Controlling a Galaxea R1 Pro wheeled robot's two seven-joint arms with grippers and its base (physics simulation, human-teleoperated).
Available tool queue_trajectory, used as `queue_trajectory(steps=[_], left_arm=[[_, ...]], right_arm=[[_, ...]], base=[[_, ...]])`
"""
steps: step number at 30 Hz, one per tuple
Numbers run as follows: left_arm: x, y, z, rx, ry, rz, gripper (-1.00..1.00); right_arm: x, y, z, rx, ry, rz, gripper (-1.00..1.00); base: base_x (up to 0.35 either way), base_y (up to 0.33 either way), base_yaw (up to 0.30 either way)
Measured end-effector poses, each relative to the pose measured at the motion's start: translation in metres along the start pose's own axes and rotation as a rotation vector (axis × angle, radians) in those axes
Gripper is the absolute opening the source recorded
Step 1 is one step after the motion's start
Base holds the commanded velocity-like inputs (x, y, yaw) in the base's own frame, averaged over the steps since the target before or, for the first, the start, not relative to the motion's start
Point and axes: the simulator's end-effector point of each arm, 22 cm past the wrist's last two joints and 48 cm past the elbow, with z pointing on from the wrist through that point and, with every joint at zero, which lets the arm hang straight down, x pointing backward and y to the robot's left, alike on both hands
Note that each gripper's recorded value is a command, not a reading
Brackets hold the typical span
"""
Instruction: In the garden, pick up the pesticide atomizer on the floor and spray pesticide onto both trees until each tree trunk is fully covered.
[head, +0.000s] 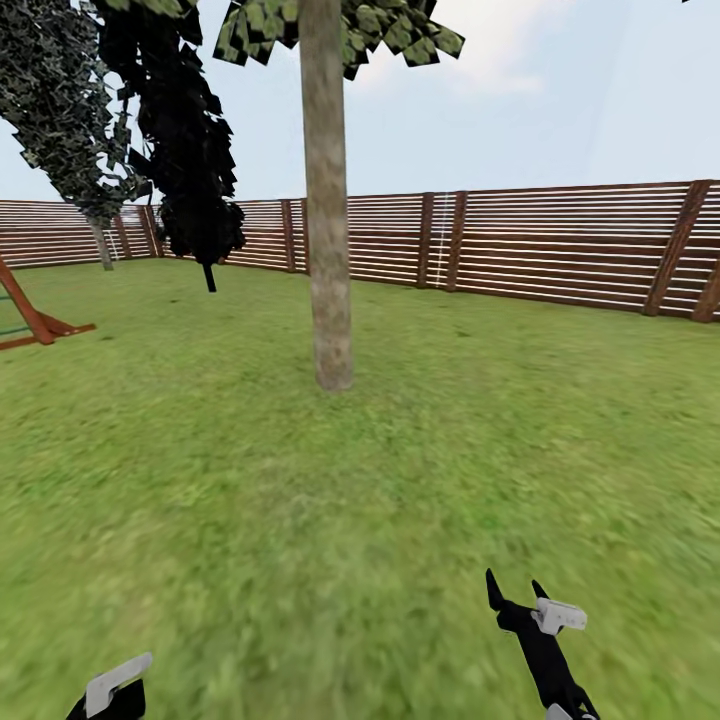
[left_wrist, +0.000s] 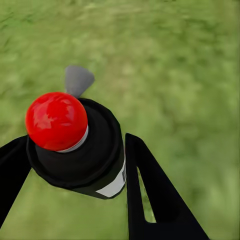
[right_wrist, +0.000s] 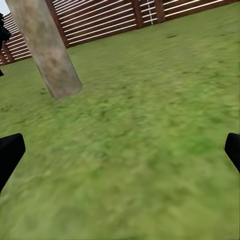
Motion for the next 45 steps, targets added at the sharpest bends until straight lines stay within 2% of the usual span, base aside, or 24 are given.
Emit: queue_trajectory(steps=[45], left_arm=[[0.0000, 0.0000, 0.0000, 0.000, 0.000, 0.000, -1.00]], right_arm=[[0.0000, 0.0000, 0.0000, 0.000, 0.000, 0.000, 1.00]], base=[[0.317, 0.106, 0.000]])
